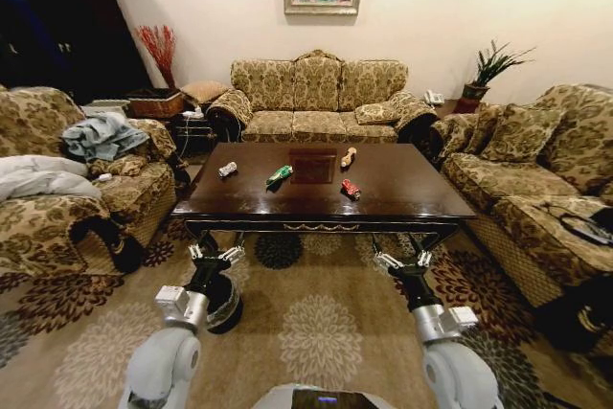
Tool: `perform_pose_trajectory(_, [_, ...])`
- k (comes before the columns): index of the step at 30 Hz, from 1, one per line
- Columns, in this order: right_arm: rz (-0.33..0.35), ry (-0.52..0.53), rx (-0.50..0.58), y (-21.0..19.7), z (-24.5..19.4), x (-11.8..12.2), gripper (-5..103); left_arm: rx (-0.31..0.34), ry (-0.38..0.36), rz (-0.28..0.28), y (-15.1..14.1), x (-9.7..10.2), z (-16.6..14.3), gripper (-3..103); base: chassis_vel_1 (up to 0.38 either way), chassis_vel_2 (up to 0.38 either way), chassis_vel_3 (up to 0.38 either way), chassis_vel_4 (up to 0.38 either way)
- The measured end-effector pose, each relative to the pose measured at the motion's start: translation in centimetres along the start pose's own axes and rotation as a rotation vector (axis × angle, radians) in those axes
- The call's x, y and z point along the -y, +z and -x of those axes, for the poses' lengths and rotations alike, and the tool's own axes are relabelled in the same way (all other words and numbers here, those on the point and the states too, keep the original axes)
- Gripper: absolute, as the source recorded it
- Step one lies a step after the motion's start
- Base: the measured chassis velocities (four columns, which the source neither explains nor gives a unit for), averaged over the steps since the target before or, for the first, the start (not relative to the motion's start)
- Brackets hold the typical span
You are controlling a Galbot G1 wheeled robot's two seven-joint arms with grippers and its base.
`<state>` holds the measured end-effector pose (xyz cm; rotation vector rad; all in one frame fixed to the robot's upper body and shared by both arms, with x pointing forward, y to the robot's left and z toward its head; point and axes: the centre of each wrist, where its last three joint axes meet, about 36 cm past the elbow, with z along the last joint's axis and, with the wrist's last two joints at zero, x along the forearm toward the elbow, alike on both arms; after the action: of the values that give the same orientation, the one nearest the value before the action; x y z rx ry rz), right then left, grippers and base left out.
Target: Move to the front of the table and place the trash on the table into the trash bin.
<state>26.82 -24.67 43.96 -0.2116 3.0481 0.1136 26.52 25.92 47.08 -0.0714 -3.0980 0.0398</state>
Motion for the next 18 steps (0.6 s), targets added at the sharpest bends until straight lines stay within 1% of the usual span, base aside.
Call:
perform_pose_trajectory(5, [-0.002, 0.0, -0.001, 0.05, -0.09, 0.01, 100, 0.0, 0.001, -0.002, 0.01, 0.04, 0.01, 99, 0.14, 0.186, -0.134, -0.192])
perform_pose_trajectory(13, [0.002, -0.002, 0.005, 0.27, -0.23, -0.09, 100, -0.003, 0.003, 0.001, 0.11, -0.02, 0.06, 99, 0.271, 0.256, -0.28, -0.241])
perform_pose_trajectory(18, [0.005, 0.031, 0.007, 0.61, -0.47, -0.13, 100, -0.025, 0.002, 0.001, 0.88, -0.22, 0.26, 99, 0.307, 0.271, -0.297, -0.283])
